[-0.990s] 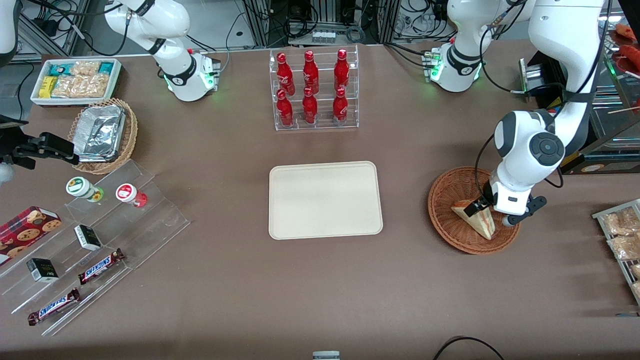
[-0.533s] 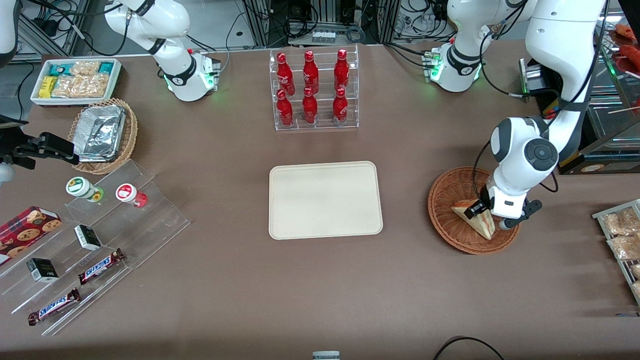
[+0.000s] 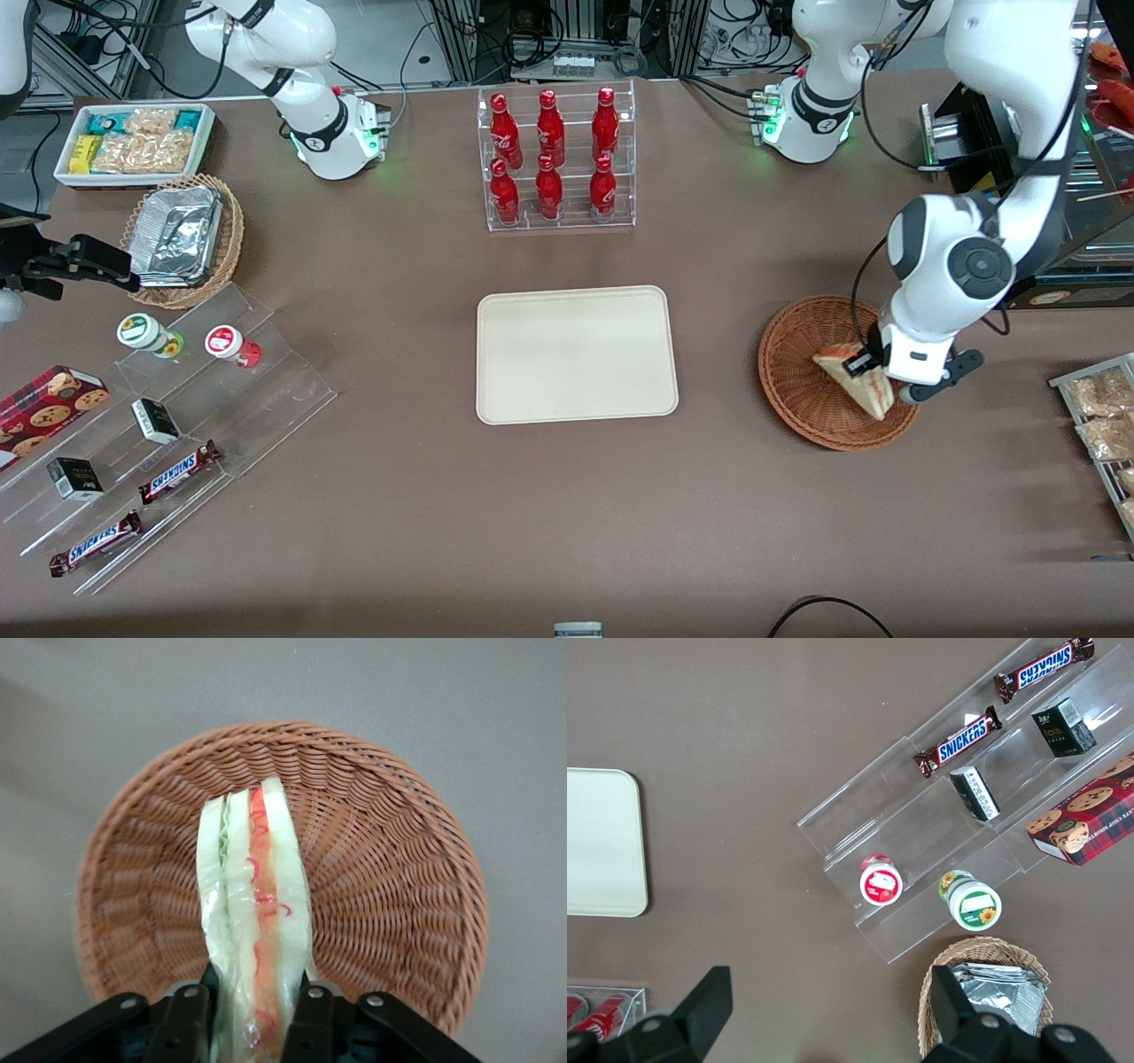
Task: Place sandwich from basket to tray
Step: 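Close the left gripper on the sandwich's upright edge, then lift the sandwich and carry it with the left gripper over the cream tray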
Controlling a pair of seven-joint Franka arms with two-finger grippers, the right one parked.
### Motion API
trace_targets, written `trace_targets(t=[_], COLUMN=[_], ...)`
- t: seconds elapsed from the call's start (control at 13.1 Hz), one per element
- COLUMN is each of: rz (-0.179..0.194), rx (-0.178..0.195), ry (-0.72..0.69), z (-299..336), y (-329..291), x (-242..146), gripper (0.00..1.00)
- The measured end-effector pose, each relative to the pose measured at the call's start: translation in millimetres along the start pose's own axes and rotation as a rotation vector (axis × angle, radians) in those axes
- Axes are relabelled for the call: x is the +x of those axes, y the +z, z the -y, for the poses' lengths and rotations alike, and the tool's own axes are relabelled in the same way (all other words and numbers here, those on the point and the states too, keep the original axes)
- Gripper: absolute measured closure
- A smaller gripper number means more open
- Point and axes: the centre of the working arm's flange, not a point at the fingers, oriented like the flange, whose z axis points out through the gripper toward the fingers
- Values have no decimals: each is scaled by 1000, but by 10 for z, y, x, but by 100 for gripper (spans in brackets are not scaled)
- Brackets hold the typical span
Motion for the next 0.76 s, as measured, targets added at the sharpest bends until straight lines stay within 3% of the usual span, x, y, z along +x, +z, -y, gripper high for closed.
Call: trace_targets(t=[0.08, 0.3, 0.76], rz=[9, 39, 9], rx=[17, 60, 41], ry=[21, 116, 391], z=[-91, -572, -2084], y=[-274, -944, -1192], x=[-53, -344, -1507], gripper=[80, 81, 81])
